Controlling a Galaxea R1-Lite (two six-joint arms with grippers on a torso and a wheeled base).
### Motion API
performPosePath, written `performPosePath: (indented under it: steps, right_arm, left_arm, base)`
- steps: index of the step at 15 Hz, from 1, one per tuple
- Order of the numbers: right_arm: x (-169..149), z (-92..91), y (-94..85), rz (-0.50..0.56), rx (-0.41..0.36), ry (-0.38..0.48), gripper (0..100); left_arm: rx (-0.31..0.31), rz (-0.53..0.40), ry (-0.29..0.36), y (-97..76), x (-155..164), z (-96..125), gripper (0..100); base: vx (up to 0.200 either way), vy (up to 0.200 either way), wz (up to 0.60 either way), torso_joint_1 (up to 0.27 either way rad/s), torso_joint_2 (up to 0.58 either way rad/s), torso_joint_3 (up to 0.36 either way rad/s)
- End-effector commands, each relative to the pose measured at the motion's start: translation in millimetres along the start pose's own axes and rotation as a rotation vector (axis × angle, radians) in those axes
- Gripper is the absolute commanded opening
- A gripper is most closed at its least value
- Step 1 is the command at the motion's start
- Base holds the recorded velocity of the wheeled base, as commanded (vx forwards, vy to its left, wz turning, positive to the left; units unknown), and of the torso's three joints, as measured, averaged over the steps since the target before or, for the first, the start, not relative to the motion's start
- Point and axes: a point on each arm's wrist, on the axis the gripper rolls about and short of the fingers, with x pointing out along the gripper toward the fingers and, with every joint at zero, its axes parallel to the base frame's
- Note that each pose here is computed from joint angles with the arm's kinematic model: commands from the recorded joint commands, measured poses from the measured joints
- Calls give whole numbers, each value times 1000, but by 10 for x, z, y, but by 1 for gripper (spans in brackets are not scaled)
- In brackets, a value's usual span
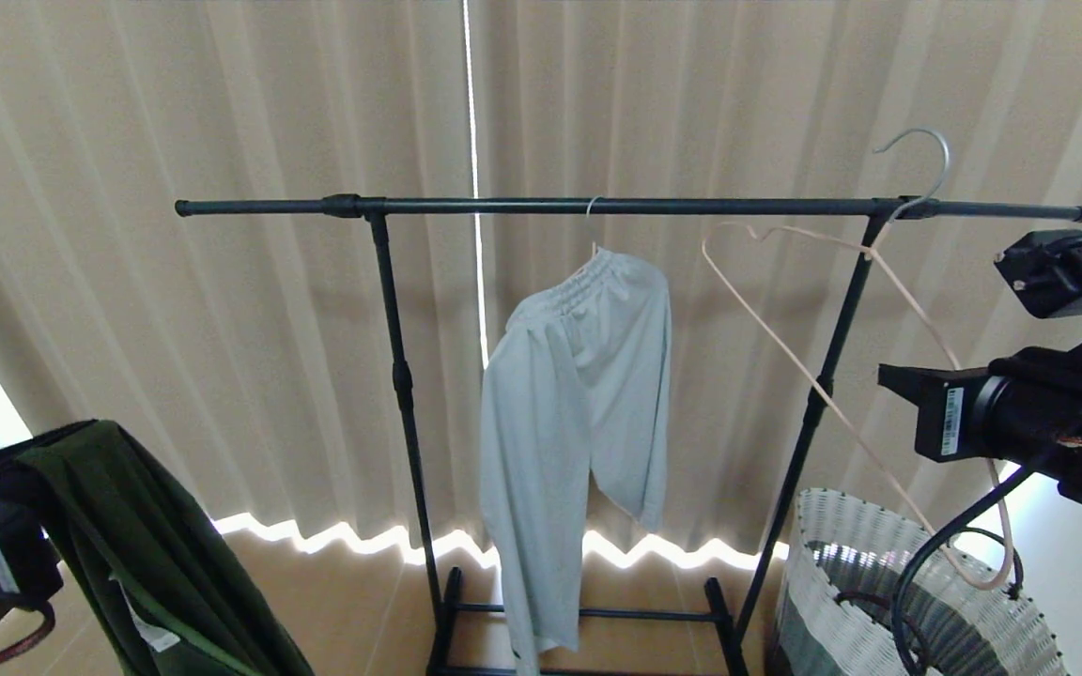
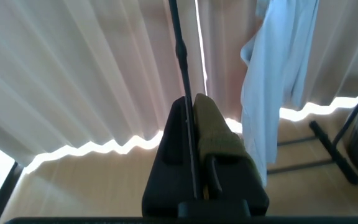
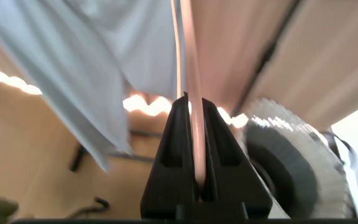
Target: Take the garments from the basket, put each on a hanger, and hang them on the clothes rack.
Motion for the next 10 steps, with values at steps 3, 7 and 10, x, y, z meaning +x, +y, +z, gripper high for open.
performPosePath:
  steps: [3, 7, 10]
  right_arm:
    - [-9, -58, 53, 37, -12, -5, 0]
    - [-63, -99, 283, 223, -48, 17, 0]
    - [-45, -174, 522, 379, -88, 67, 0]
  left_arm:
    - [-4, 11, -15, 25, 413, 394, 0]
    - [-6, 27, 20, -107, 933, 663, 0]
    - [-31, 46, 41, -228, 1272, 752, 0]
  base:
    - [0, 0, 0, 0, 0, 0]
    - [0, 0, 0, 0, 0, 0]
    - [0, 0, 0, 0, 0, 0]
